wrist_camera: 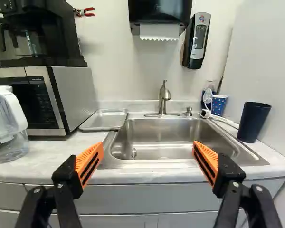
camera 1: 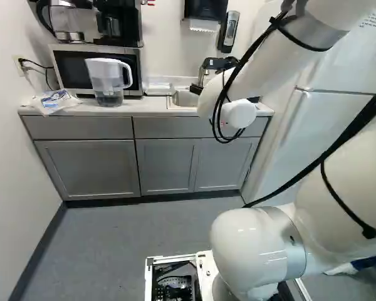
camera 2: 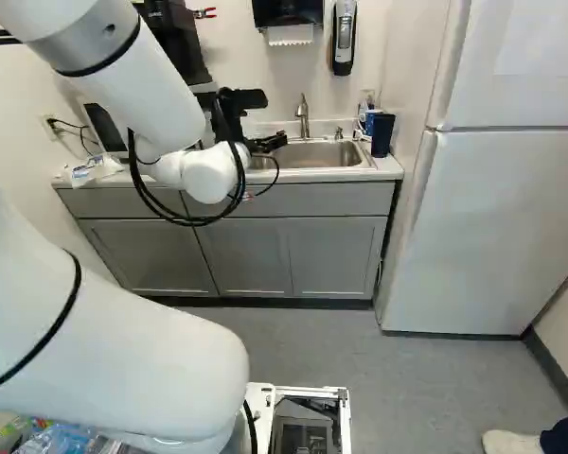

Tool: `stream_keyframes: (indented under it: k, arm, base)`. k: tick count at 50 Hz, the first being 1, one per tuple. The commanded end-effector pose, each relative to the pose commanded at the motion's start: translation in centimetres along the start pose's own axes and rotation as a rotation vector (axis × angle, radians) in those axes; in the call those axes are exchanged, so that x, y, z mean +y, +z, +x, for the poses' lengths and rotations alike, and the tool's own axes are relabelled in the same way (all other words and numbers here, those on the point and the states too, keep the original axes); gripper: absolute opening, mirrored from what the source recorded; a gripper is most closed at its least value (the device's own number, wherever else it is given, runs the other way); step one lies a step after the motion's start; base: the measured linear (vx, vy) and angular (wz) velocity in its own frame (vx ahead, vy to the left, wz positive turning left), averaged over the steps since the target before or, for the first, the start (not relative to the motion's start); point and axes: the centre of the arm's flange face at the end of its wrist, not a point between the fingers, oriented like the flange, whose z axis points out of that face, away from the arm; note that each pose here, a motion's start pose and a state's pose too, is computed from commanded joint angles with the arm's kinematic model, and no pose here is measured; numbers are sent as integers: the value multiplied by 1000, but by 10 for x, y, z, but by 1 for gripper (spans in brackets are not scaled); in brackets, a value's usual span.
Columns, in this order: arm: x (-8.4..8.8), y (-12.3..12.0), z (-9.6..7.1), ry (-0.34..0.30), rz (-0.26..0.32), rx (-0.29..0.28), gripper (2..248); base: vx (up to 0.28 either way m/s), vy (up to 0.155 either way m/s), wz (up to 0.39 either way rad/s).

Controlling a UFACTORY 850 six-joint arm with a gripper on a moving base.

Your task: Rinse the cup and place it in the tray

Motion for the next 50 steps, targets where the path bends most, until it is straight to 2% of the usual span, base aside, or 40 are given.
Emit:
stream_keyframes:
  k: [50]
  arm:
    - [0,19,47,0,0,33,247]
  base:
    - [0,0,0]
